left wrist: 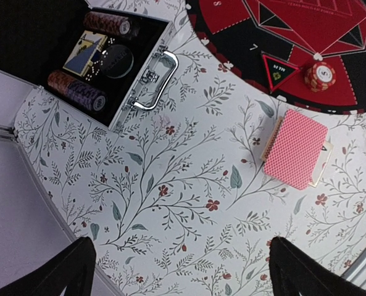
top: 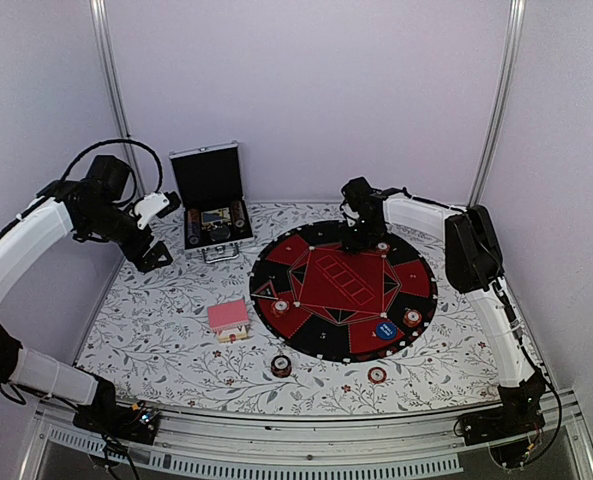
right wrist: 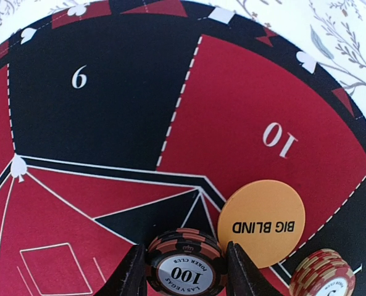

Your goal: Distribute texas hold em gaming equipment

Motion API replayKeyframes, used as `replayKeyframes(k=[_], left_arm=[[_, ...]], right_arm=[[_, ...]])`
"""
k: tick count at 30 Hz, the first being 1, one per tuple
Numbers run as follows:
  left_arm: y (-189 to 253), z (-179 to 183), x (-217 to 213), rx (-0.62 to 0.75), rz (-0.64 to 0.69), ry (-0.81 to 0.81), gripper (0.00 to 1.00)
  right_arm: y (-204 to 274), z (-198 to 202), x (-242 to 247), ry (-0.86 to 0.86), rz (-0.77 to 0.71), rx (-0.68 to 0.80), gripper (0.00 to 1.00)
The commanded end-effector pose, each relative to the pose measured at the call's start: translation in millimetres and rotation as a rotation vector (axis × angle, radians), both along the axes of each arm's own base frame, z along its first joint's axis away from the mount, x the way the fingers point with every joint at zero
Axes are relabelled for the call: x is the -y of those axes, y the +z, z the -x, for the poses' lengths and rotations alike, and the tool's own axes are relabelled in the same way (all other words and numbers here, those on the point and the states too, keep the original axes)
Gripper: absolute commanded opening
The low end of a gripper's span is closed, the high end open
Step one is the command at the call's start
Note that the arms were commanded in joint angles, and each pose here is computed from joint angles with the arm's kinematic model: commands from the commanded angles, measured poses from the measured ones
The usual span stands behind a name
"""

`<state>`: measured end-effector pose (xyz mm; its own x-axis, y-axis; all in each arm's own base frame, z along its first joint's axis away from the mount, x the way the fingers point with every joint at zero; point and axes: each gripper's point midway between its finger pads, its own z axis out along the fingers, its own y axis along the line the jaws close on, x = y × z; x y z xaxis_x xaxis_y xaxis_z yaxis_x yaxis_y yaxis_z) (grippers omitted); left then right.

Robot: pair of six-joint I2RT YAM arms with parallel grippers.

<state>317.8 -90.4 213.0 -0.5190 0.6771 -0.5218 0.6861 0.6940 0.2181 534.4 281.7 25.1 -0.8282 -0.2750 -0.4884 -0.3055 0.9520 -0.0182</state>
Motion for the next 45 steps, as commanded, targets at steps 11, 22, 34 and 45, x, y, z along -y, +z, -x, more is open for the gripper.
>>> replayKeyframes(k=[11,22,34,45], left_arm=[[-4,-5,2,0.003,-0.020,-0.015,1.00],[1,-5,3,0.006,-0.010,-0.008,1.00],[7,-1,3,0.009,0.000,-0.013,1.00],[7,0,4,-0.002,0.020,-0.003,1.00]], right_arm=[[-19,-6,8,0.001,0.022,-0.026,0.26],[29,-11,2,-0.017,-0.030,0.043,0.66],[128,55,-77,0.149,-0.101,0.163,0.70],[120,266,-170,0.499,-0.128,-0.002,0.81]])
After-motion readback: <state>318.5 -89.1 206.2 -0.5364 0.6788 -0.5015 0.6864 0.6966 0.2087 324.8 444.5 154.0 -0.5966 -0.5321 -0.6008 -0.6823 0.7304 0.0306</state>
